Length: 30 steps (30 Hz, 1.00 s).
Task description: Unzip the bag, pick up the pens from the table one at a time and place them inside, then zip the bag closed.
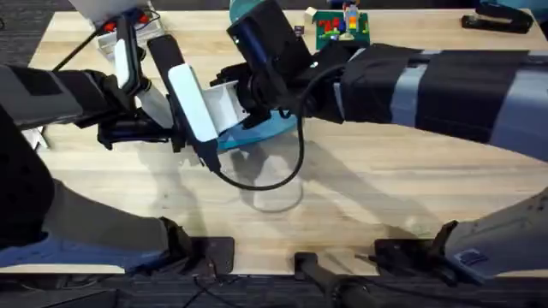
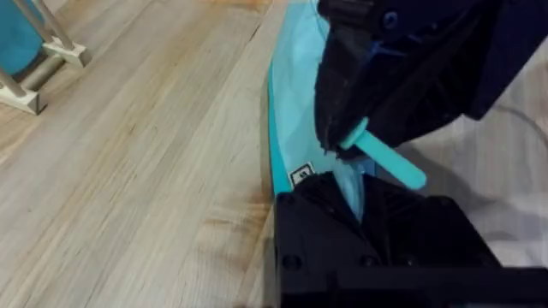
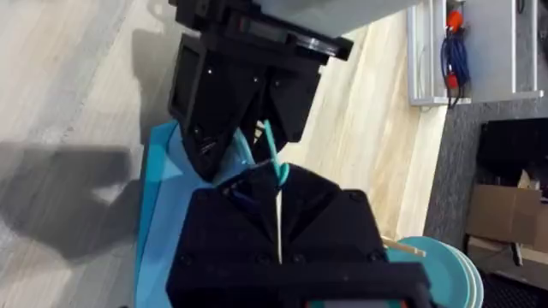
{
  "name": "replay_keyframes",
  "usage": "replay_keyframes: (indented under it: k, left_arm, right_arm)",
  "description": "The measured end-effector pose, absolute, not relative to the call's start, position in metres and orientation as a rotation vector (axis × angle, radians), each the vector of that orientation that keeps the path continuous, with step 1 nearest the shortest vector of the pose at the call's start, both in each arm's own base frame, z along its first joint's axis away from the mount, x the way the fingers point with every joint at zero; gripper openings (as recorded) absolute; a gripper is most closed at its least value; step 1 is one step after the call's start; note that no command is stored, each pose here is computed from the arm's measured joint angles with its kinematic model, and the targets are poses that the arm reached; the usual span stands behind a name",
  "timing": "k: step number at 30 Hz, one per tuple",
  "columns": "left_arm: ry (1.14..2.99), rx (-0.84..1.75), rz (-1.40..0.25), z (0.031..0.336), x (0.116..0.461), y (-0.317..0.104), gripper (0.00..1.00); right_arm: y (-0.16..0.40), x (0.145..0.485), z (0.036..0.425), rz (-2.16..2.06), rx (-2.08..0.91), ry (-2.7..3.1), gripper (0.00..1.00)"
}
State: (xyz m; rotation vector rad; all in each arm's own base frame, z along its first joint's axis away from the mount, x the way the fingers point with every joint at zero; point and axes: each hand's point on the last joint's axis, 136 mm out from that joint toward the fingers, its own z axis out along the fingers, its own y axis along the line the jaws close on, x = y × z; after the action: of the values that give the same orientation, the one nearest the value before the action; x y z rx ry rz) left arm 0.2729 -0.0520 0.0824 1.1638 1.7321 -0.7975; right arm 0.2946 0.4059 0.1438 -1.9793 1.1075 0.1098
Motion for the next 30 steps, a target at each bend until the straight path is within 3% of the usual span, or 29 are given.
replay_keyframes:
  k: [18,30]
  left_arm:
    - [1.728,1.161,-0.799,0.083,0.273,-0.052,0.045]
    - [1.705,1.167,-0.777,0.084,0.277,-0.051,0.045]
  right_arm:
    - [0.387,0.309,0.139,0.167,-1.927,1.242,0.030]
    - [0.338,0.334,0.141,0.141,-1.891,1.406,0.031]
